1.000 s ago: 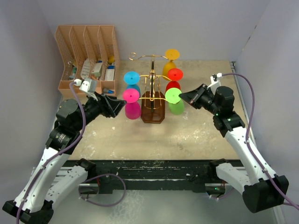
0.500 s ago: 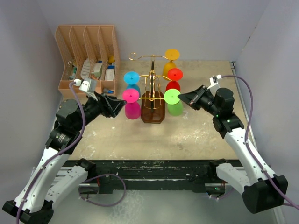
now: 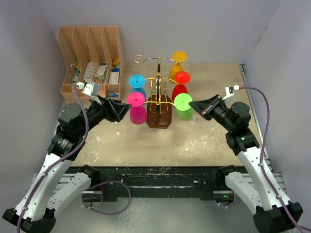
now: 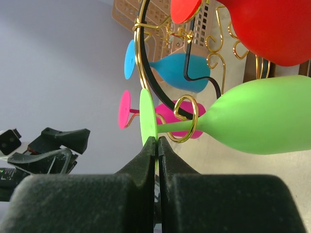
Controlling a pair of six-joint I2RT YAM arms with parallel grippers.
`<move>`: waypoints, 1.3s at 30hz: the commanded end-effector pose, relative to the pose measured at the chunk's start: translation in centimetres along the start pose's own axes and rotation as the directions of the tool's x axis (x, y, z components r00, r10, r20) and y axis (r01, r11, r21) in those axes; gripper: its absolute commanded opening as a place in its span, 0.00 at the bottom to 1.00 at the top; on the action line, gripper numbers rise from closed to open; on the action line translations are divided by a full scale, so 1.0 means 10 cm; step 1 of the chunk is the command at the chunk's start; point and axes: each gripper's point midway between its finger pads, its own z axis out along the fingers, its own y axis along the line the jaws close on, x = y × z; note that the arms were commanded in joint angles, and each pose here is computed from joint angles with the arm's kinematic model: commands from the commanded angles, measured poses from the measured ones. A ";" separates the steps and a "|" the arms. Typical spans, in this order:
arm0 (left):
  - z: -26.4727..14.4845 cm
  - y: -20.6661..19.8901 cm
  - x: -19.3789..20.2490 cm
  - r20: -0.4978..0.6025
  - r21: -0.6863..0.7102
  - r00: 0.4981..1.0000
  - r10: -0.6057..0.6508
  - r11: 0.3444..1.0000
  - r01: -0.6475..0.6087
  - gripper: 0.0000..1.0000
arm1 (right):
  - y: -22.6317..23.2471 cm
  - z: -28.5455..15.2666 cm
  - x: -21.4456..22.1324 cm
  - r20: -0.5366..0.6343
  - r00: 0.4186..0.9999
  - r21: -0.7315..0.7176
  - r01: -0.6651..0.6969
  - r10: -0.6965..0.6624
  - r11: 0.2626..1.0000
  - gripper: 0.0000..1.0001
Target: Take the wine glass off the wine glass rack
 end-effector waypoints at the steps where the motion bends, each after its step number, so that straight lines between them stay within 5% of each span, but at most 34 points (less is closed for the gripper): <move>1: -0.01 -0.08 -0.13 0.044 0.025 0.999 0.000 1.000 -0.001 0.67 | 0.08 -0.04 0.02 -0.004 1.000 -0.029 -0.017 0.016 0.999 0.00; 20: -0.03 -0.11 -0.12 0.047 0.040 0.999 -0.008 0.999 0.007 0.69 | 0.39 0.22 -0.08 -0.027 1.000 -0.200 0.005 -0.010 0.980 0.00; 39: 0.05 -0.40 -0.20 -0.008 0.148 0.982 -0.187 0.971 0.186 0.96 | 1.18 0.28 -0.30 -0.059 0.995 -0.422 0.046 -0.078 0.906 0.00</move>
